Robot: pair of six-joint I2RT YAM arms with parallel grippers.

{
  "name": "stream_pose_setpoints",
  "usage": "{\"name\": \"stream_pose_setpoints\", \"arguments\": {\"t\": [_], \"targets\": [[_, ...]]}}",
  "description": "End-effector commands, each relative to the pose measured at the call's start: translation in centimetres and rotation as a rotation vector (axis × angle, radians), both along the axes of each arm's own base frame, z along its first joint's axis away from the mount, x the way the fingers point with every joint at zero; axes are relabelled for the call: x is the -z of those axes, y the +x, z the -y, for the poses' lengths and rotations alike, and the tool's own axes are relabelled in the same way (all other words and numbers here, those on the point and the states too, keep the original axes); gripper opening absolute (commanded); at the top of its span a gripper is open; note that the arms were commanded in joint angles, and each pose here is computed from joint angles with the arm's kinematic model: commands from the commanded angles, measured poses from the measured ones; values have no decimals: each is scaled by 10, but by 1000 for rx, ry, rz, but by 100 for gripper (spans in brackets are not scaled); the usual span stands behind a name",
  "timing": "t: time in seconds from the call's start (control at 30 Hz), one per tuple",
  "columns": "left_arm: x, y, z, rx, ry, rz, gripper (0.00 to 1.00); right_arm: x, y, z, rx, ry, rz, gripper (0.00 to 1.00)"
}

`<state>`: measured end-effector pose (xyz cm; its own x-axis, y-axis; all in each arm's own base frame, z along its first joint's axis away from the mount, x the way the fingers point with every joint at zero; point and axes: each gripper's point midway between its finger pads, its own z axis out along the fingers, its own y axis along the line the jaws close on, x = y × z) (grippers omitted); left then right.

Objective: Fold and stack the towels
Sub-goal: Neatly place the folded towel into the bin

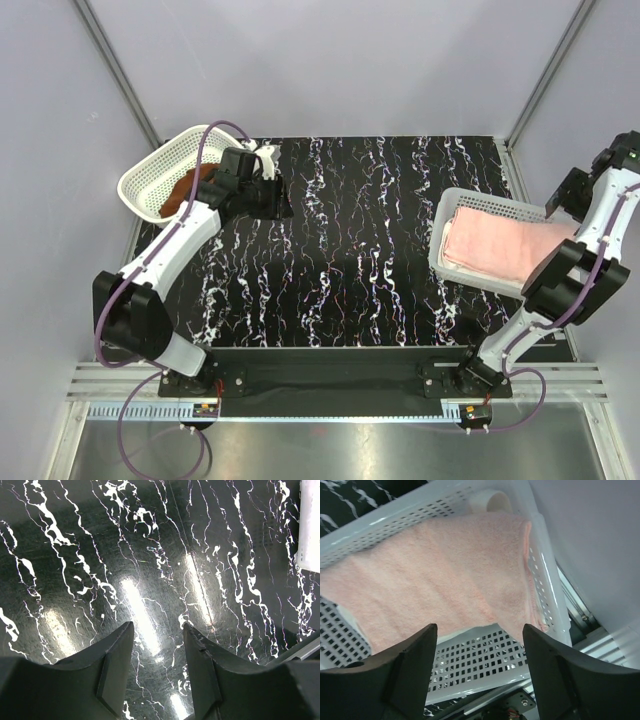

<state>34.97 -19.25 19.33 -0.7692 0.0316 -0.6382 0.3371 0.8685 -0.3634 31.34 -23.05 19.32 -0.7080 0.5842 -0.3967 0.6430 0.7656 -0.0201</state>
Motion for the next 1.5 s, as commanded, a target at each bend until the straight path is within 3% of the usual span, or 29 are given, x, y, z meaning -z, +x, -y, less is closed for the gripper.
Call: {"name": "stream_pose_setpoints", "arguments": {"t": [0.0, 0.07, 0.13, 0.3, 0.43, 0.77, 0.93, 1.13, 1.47], "targets": [[-26, 7, 3, -5, -26, 80, 50, -44, 11, -16, -4, 28, 198, 74], [-33, 10, 3, -11, -29, 97, 50, -36, 17, -29, -37, 91, 238, 65], [-44, 16, 0, -28, -26, 131, 51, -19, 18, -36, -44, 135, 229, 50], [-60, 23, -8, -64, -8, 186, 52, 27, 1, -13, 75, 53, 107, 35], [-59, 24, -10, -72, 1, 200, 52, 36, 1, 3, 131, -12, 103, 44], [-56, 30, -15, -94, 22, 207, 53, 22, -11, 21, 242, -139, 117, 48], [-56, 33, -17, -105, 20, 212, 54, 52, -31, 20, 290, -155, 60, 47], [-61, 38, -29, -156, 21, 224, 54, 55, -51, 40, 379, -230, 31, 48], [-75, 52, -55, -255, 47, 287, 55, 53, -49, 38, 383, -192, 60, 53]]}}
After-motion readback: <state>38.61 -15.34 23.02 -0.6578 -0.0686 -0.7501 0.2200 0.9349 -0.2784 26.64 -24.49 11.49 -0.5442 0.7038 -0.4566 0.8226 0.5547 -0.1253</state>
